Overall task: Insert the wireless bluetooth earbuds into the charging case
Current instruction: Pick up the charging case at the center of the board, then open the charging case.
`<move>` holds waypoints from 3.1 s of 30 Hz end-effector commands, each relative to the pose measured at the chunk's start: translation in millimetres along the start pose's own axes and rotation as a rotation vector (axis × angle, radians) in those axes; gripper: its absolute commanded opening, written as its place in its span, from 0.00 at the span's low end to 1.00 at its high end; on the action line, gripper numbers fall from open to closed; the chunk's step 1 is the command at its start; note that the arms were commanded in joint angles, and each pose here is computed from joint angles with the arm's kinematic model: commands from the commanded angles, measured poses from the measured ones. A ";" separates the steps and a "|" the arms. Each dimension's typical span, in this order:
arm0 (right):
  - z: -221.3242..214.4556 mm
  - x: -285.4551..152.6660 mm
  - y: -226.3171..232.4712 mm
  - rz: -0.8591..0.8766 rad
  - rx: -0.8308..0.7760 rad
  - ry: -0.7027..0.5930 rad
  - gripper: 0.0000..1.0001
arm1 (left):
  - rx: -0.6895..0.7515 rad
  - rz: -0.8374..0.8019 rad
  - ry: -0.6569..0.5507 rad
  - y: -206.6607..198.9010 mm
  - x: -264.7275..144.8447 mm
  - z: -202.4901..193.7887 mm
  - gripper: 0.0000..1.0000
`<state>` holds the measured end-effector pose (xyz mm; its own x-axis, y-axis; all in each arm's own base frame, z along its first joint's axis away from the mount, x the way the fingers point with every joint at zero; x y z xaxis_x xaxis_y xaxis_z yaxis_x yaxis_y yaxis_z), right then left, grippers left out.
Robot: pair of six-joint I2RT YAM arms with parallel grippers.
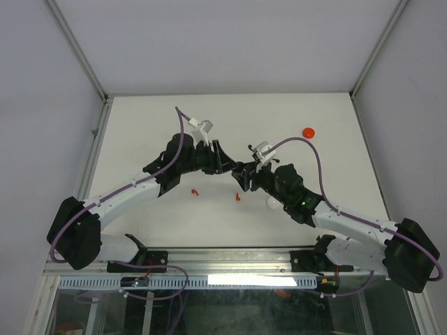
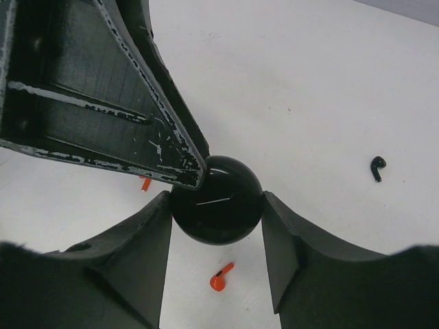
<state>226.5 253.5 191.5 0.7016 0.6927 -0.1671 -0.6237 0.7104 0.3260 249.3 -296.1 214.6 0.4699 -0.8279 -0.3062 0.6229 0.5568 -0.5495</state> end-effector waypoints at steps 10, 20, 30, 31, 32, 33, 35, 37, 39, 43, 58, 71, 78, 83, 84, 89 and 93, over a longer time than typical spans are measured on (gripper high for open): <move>24.0 7.3 9.7 0.027 -0.039 -0.112 0.46 | 0.057 -0.091 -0.037 -22.8 8.8 17.8 0.38; 25.2 -3.6 10.7 0.044 -0.055 -0.114 0.54 | 0.189 -0.078 -0.061 -26.6 -1.7 28.9 0.12; 31.2 -36.8 33.2 0.268 -0.122 0.005 0.77 | 0.444 -0.075 -0.019 -33.8 -23.1 44.0 0.01; 32.1 -39.8 35.0 0.297 -0.124 0.018 0.78 | 0.466 -0.087 -0.008 -36.4 -26.2 44.9 0.01; 33.9 -42.6 34.3 0.319 -0.124 0.025 0.79 | 0.491 -0.096 -0.004 -40.0 -29.5 47.7 0.01; 34.5 -45.6 37.3 0.350 -0.125 0.032 0.79 | 0.515 -0.107 0.010 -42.2 -33.2 47.8 0.01; 38.7 -49.2 34.3 0.378 -0.124 0.030 0.80 | 0.568 -0.134 0.022 -48.1 -39.9 50.1 0.00; 41.4 -51.5 34.7 0.417 -0.124 0.032 0.80 | 0.622 -0.176 0.033 -54.9 -46.6 51.2 0.00; 46.6 -53.4 36.8 0.456 -0.122 0.025 0.80 | 0.668 -0.221 0.050 -60.4 -51.3 48.9 0.00; 54.9 -54.9 40.7 0.514 -0.129 0.001 0.80 | 0.748 -0.297 0.084 -68.1 -59.3 44.4 0.00; 67.2 -44.3 68.4 0.731 -0.062 0.029 0.63 | 0.819 -0.496 0.087 -94.3 -72.3 39.4 0.00; 63.8 -46.8 78.6 0.828 -0.015 0.068 0.43 | 0.830 -0.510 0.047 -99.2 -75.0 43.4 0.00; 56.9 -43.2 77.0 0.828 0.018 0.104 0.27 | 0.853 -0.502 -0.006 -102.3 -81.5 46.0 0.00; 55.1 -46.8 79.2 0.848 0.024 0.117 0.08 | 0.850 -0.484 -0.007 -98.8 -80.8 43.9 0.01; 55.7 -47.5 79.5 0.850 0.024 0.116 0.05 | 0.846 -0.483 -0.003 -97.8 -80.0 42.8 0.02; 57.6 -51.0 81.3 0.861 0.014 0.109 0.00 | 0.821 -0.435 -0.007 -90.7 -75.0 44.3 0.21; 54.2 -52.1 81.0 0.867 0.016 0.118 0.00 | 0.794 -0.366 -0.036 -81.2 -74.3 52.4 0.32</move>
<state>166.1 268.6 258.1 -0.0075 0.9999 0.0109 -0.8972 -0.0115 0.4415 181.6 -280.8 302.1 0.0603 -0.9640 -0.2591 0.9981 0.0552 0.0268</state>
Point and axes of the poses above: each gripper's point midway between its finger pads, its own x axis out along the fingers, its own y axis along the line the jaws close on, z = x × y, the point moved 3 cm from there along -x, back along the fingers, and after that the axes turned 13 degrees about x, right-handed, at the moved point
